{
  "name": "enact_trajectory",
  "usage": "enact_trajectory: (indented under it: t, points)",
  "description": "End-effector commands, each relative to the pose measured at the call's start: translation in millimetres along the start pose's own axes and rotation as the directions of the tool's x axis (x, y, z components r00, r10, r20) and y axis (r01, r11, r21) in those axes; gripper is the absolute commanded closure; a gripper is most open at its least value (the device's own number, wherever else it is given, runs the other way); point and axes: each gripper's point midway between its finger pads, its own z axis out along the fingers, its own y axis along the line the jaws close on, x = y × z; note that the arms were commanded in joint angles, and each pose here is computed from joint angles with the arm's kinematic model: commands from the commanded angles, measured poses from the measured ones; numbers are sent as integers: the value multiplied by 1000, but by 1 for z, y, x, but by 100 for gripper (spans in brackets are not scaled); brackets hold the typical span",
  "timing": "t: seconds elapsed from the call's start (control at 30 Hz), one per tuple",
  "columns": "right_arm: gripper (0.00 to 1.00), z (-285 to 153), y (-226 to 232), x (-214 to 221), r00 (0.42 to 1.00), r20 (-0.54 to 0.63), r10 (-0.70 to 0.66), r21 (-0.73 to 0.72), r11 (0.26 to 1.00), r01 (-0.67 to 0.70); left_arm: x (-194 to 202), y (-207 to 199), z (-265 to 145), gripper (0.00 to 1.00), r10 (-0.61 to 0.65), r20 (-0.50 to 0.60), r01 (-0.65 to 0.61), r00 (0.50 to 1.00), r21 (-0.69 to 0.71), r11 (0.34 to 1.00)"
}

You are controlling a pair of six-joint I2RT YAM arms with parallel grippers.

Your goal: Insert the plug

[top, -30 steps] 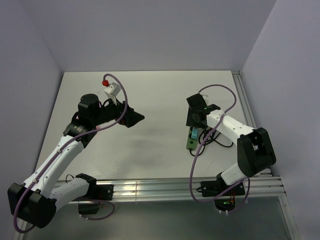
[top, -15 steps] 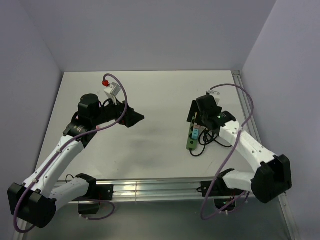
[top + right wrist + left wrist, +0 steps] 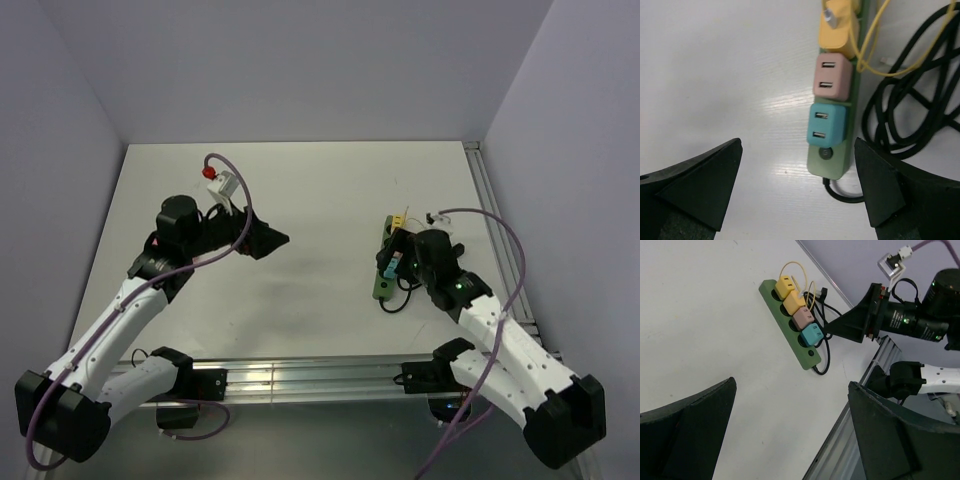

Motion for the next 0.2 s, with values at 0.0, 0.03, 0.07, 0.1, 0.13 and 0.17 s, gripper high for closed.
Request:
enact_trajectory:
  t: [0.0,0.03,0.07,0.1,0.13,0.17]
  points:
    - [0,-11,41,-14,991,101,93,-256,965,-64,-7,-14,-8,1,-31,79,27,996,45,999]
    - [0,-13,43,-13,989,112,101,-287,956,-66,1,-12,-9,0,-69,74,66,995,45,997]
    - [0,-11,40,-3,987,113,112,-315,946,-71,-1,-17,-14,1,-67,98,61,993,61,996]
    - [0,-11,41,-3,984,127,127,-337,938,-78,2,-21,-16,0,-79,104,71,991,81,994]
    - [0,-14,51,2,981,136,135,-419,906,-67,3,-29,-20,0,-103,143,85,984,130,988]
    - [0,-17,57,2,979,143,144,-468,882,-61,6,-34,-24,1,-119,159,92,980,170,981]
